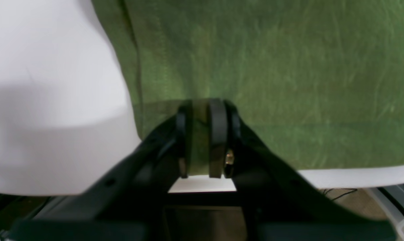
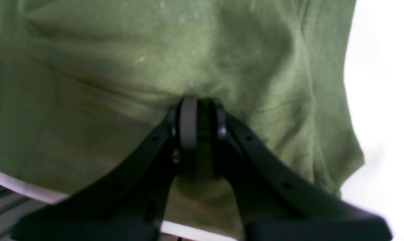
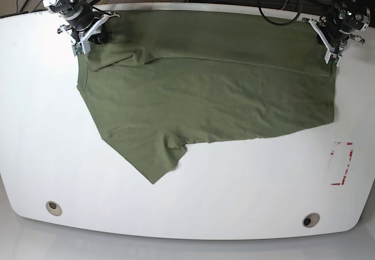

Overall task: Layout the t-shirt on the table in an organized manner, then fold the t-shirt properly
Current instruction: 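Pull the shirt edge toward the robot with both grippers and lower it, then release the shirt and move the right gripper toward the shirt's middle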

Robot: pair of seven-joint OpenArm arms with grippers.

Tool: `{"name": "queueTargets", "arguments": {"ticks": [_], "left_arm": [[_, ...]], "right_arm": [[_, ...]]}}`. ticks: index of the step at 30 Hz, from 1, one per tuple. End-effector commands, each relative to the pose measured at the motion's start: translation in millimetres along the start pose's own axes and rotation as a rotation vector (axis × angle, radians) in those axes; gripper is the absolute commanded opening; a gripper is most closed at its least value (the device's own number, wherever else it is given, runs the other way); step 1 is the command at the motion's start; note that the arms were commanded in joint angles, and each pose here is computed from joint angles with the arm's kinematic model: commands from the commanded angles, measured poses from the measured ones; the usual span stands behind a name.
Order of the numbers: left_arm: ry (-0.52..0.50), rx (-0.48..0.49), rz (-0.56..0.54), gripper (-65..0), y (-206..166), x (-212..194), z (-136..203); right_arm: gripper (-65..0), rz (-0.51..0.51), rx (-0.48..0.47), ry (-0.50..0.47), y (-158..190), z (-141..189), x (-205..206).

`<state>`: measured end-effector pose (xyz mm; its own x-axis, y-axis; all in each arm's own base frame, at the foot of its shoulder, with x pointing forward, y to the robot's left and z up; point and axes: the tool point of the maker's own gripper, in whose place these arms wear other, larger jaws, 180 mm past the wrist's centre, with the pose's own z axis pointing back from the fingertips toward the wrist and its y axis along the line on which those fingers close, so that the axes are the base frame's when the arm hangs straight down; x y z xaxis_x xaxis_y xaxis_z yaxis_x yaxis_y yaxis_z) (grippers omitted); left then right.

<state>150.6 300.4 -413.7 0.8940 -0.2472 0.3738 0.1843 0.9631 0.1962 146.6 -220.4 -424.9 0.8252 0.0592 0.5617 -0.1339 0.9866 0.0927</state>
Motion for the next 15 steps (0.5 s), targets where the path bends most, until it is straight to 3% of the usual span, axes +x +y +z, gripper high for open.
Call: {"name": "queueTargets", "arguments": {"ticks": [1,5,6,7,9,11,15], "left_arm": [[0.011,0.030,-0.015,-58.6,8,-1,5],[-0.020,0.049,-0.028,-54.0,12,11,10],[-0.046,0.061,-0.033,-49.7,14,21,13],[-0.052,0.066,-0.035,-48.1,15,24,14],[-0.066,0.090,-0.041,-37.4,21,38,19],[-0.070,0.111,-0.042,-30.4,26,48,23],[-0.097,0.152,-0.039,-23.5,36,71,33]], "right_arm": [[-58.2,0.014,-0.034,0.034,-7,4,-5],[-48.7,0.037,-0.050,0.001,-9,8,10],[-41.5,0.048,-0.062,-0.028,-10,10,22],[-39.3,0.050,-0.067,-0.035,-10,11,25],[-26.8,0.048,-0.103,-0.078,-15,16,42],[-20.1,0.045,-0.125,-0.102,-17,20,51],[-15.2,0.055,-0.137,-0.153,-19,22,72]]}}
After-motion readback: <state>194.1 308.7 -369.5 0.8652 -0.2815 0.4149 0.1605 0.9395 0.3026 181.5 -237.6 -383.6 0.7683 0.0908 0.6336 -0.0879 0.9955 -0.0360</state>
